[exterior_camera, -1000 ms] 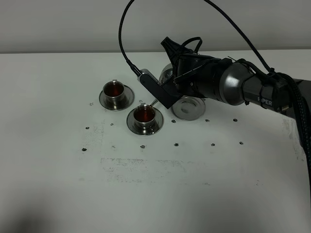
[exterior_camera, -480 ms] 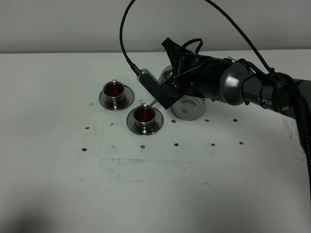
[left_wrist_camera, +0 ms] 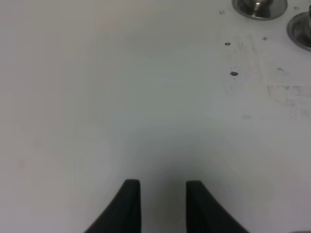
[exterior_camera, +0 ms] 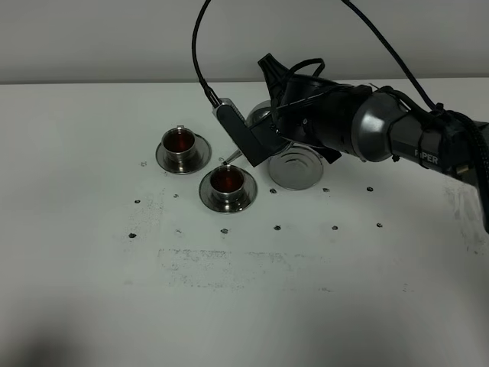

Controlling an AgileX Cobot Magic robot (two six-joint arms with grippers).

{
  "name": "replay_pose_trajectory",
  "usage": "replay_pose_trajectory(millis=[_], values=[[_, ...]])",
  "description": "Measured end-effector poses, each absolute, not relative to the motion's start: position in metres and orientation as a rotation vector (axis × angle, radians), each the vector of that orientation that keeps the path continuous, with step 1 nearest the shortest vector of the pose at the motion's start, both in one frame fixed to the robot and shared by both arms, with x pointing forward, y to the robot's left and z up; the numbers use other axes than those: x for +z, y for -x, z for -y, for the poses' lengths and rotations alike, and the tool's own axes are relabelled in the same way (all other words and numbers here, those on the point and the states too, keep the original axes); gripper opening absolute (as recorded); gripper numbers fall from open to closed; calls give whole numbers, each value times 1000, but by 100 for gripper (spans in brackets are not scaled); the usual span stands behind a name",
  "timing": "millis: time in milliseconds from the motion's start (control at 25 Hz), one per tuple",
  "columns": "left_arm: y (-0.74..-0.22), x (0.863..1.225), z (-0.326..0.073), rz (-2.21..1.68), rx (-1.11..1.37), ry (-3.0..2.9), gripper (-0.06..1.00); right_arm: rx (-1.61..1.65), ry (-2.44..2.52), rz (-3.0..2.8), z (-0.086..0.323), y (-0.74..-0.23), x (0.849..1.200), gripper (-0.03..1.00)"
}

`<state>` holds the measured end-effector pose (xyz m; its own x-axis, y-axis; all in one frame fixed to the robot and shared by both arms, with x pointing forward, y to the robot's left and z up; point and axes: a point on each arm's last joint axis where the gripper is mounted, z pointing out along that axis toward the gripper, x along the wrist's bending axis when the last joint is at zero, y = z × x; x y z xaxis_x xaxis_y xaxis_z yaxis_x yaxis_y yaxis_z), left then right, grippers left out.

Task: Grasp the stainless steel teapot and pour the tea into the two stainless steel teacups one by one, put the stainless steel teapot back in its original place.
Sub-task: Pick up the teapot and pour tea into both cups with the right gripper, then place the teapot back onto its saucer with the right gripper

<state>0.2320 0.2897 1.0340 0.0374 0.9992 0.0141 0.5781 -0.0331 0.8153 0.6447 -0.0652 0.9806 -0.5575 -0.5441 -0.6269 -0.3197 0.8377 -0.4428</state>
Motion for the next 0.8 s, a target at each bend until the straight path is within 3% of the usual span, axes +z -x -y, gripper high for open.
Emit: replay_pose_trajectory(millis=[440,800], values=[[-232,1034,-290,-1609,846,-1683,28,-107,48,-2447,82,-616,1022,18],[-232,1034,-290,-1609,846,-1683,28,336,-761,-2610,89,-576,1011,18]])
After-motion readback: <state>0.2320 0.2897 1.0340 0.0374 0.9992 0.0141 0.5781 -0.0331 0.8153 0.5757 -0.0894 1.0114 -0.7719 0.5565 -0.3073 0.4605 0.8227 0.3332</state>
